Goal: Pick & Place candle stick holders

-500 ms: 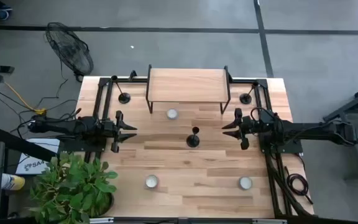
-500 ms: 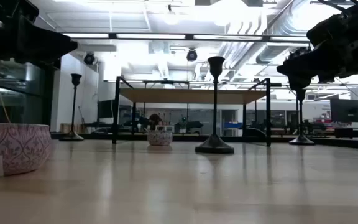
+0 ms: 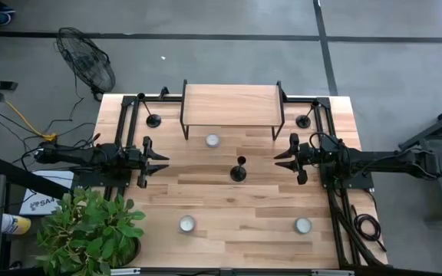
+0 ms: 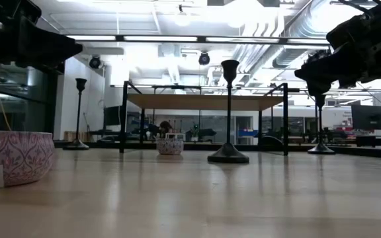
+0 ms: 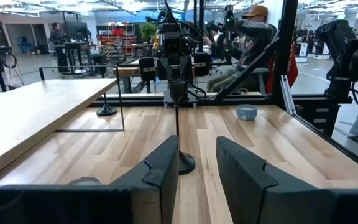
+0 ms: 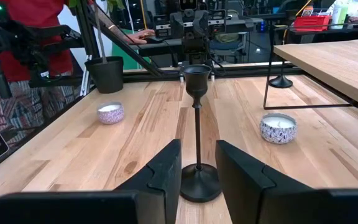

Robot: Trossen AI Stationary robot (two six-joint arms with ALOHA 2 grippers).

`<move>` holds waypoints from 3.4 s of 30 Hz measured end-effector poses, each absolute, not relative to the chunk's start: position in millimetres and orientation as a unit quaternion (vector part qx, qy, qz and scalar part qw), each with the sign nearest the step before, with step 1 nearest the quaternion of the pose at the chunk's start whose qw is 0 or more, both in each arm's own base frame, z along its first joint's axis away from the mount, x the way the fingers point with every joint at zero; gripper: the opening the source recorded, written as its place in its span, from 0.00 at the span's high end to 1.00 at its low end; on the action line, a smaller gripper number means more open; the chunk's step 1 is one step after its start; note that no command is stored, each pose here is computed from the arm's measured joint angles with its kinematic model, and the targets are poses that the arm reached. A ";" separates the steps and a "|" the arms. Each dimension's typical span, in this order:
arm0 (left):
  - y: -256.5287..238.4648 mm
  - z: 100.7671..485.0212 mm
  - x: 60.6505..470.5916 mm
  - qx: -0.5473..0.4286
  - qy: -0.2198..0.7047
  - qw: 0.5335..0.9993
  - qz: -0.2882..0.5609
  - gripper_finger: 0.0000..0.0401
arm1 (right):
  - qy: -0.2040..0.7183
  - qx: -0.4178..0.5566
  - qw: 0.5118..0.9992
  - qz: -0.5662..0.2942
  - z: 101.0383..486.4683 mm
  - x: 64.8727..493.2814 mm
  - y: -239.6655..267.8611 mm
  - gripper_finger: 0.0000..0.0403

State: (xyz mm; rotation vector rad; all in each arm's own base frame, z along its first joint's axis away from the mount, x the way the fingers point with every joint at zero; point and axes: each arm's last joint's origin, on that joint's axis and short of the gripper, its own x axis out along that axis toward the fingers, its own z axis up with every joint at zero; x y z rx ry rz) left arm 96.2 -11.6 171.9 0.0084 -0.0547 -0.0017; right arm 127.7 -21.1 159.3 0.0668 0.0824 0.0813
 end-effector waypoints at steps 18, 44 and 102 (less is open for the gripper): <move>-11.6 171.8 96.2 0.004 -0.027 1.000 -0.001 0.74 | 0.041 0.033 0.998 0.041 159.2 127.6 -21.1 0.76; -11.6 171.9 96.2 0.004 -0.028 1.000 -0.001 0.74 | 0.041 0.033 0.998 0.040 159.2 127.7 -21.1 0.76; 7.2 277.9 109.5 -0.102 -0.075 0.890 0.439 0.39 | 0.041 0.033 0.998 0.041 159.2 127.7 -21.1 0.76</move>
